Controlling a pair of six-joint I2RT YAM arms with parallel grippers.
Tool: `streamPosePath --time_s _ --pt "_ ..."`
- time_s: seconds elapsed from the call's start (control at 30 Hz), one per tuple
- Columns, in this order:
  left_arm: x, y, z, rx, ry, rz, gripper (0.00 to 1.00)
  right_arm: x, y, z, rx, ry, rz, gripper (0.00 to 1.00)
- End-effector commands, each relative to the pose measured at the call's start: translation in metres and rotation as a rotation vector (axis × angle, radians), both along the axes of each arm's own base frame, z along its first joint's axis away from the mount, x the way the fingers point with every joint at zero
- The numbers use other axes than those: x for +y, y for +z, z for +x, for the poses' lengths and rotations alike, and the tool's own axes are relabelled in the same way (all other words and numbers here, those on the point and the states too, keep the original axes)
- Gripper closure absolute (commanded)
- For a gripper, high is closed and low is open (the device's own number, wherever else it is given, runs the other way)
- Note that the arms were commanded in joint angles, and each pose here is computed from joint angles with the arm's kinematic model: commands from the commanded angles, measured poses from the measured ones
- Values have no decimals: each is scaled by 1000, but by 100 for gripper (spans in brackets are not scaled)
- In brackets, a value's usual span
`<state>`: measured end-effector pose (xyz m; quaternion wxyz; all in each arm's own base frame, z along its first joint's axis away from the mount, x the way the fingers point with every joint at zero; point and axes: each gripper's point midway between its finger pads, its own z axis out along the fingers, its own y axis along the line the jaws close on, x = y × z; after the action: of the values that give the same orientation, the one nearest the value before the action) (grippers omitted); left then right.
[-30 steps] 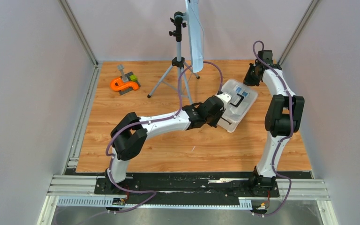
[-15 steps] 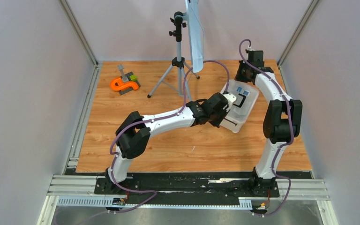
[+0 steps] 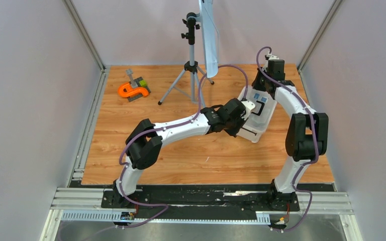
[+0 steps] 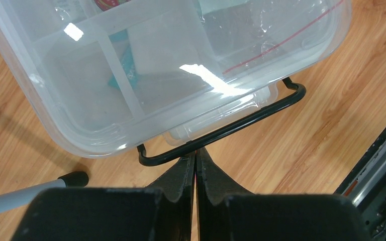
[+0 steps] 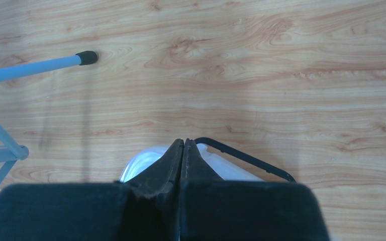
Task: Organize the medicine kit
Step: Close the lid of the medicine box.
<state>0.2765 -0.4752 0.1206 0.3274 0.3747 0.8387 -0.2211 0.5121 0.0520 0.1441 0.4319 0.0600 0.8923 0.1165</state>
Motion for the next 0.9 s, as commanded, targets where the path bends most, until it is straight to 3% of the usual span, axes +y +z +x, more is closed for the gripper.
streamPosePath --time_s 0.0,0.27,0.37,0.57,0.67,0.87 --pt "-6 62 59 -193 120 -155 91 28 -68 -106 431 78 75 100" --pt "27 67 50 -195 179 -118 91 35 -54 -143 467 63 117 100" --pt "35 70 42 -181 182 -131 91 22 -37 -139 415 -7 74 100" --pt "50 68 21 -120 179 -149 91 -20 29 -92 217 -148 40 100" --pt "59 68 11 -99 178 -153 91 -66 44 -59 172 -239 62 100" --pt "62 40 -12 17 137 -100 91 -122 -3 -8 261 -347 58 100"
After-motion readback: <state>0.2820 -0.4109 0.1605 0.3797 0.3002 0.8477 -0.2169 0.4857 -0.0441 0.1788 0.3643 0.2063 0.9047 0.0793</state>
